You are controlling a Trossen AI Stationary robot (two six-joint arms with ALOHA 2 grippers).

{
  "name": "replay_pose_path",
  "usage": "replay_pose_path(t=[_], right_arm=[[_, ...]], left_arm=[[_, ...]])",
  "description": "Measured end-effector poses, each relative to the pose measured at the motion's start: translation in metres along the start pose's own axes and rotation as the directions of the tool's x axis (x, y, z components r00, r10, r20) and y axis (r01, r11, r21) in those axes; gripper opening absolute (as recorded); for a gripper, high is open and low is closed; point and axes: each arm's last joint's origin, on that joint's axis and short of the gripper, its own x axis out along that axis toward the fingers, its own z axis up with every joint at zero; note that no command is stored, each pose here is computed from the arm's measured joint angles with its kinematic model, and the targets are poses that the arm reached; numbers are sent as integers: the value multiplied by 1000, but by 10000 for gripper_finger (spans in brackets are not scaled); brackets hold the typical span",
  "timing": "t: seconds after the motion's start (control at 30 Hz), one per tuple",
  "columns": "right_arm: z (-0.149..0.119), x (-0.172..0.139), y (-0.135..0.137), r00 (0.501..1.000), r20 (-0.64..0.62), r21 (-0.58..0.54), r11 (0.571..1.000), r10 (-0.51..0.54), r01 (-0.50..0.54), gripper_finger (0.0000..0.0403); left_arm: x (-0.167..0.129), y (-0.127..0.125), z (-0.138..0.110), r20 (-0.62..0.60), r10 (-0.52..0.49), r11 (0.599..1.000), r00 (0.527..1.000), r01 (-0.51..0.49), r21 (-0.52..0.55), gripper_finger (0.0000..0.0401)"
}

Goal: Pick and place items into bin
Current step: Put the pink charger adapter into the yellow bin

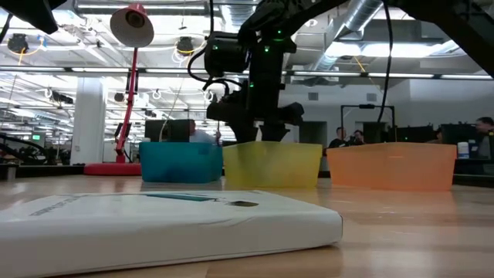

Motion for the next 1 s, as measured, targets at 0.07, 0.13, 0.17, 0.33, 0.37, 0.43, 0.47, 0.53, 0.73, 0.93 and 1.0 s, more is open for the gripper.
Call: replay_pose_path(t=[0.07, 0.13, 0.17, 0.33, 0.37, 0.43, 0.47, 0.53, 0.73, 0.93, 1.0], right_arm=[[0, 0, 0, 1000, -1, 0, 1000, -1, 1, 207], [0, 0, -1, 1000, -1, -1, 1000, -1, 1, 217], [1, 0, -1, 1000, -2, 1, 1000, -2, 2, 221], [2, 1, -3, 1000, -3, -62, 998, -11, 11, 229], [2, 1, -4, 1000, 5, -62, 998, -24, 24, 229], [2, -7, -9, 999, -3, -28, 999, -43, 42, 224], [3, -14, -10, 999, -2, -13, 999, -37, 37, 222], [9, -30, -11, 999, 42, 4, 1000, 10, -10, 216], [1, -87, 2, 974, 146, -29, 985, 172, -170, 205], [-44, -133, 46, 922, 198, -182, 937, 333, -300, 204], [-65, -137, 66, 909, 188, -230, 916, 372, -327, 205]], left_arm=[[0, 0, 0, 0, 0, 1000, 1000, 0, 0, 262], [0, 0, 0, 0, 0, 1000, 1000, 0, 0, 262], [0, 0, 0, 0, 0, 1000, 1000, 0, 0, 262], [0, 0, 0, 0, 0, 1000, 1000, 0, 0, 262], [0, 0, 0, 0, 0, 1000, 1000, 0, 0, 262], [0, 0, 0, 0, 0, 1000, 1000, 0, 0, 262], [0, 0, 0, 0, 0, 1000, 1000, 0, 1, 262], [0, 0, 0, 0, 0, 1000, 1000, 0, 0, 262], [0, 0, 0, 0, 0, 1000, 1000, 0, 0, 262], [0, 0, 0, 0, 0, 1000, 1000, 0, 0, 262], [0, 0, 0, -1, 0, 1000, 1000, 0, 0, 262]])
